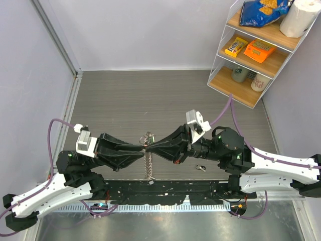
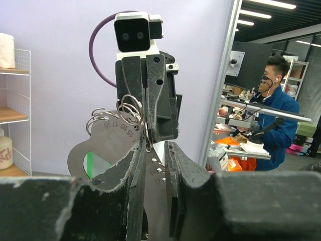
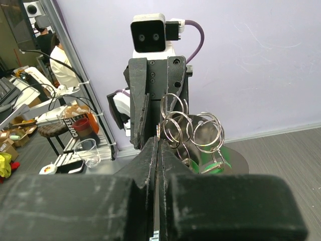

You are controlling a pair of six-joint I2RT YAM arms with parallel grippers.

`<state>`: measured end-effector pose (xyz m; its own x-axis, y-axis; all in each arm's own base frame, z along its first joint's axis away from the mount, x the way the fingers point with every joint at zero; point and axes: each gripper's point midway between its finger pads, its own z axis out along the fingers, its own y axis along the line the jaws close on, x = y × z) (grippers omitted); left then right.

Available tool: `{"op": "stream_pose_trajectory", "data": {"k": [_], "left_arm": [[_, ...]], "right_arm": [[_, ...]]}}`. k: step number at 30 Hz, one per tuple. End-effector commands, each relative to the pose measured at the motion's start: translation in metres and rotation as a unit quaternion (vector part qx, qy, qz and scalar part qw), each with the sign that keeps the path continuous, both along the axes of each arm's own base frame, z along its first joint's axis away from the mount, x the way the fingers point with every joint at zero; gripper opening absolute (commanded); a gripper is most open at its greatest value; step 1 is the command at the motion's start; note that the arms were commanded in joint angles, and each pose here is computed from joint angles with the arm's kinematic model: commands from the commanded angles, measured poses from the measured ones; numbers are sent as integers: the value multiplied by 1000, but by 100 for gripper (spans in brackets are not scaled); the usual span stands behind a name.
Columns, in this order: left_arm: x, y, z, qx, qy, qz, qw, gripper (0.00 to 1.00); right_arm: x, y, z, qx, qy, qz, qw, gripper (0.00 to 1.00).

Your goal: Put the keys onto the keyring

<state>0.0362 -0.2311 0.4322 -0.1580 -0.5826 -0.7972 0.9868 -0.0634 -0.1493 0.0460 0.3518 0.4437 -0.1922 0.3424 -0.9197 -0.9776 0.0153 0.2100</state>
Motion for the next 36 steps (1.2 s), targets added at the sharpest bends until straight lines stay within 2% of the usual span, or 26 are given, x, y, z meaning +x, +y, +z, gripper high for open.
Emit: {"op": "stream_pose_trajectory", "data": {"k": [1, 26, 30, 36], "left_arm": [[-2, 4, 13, -22, -12, -1, 1000, 25], [-2, 1, 16, -23, -13, -4, 1000, 15], [-3, 0, 18, -21, -15, -7, 1000, 0], [-2, -3, 17, -14, -16, -7, 1000, 0]], "right_arm": [[-3, -4, 28, 50, -7, 5, 999, 5], [-6, 9, 11, 25, -15, 20, 999, 5], [-7, 10, 8, 19, -20, 22, 999, 5], [-9, 11, 1, 8, -24, 26, 999, 5]]}}
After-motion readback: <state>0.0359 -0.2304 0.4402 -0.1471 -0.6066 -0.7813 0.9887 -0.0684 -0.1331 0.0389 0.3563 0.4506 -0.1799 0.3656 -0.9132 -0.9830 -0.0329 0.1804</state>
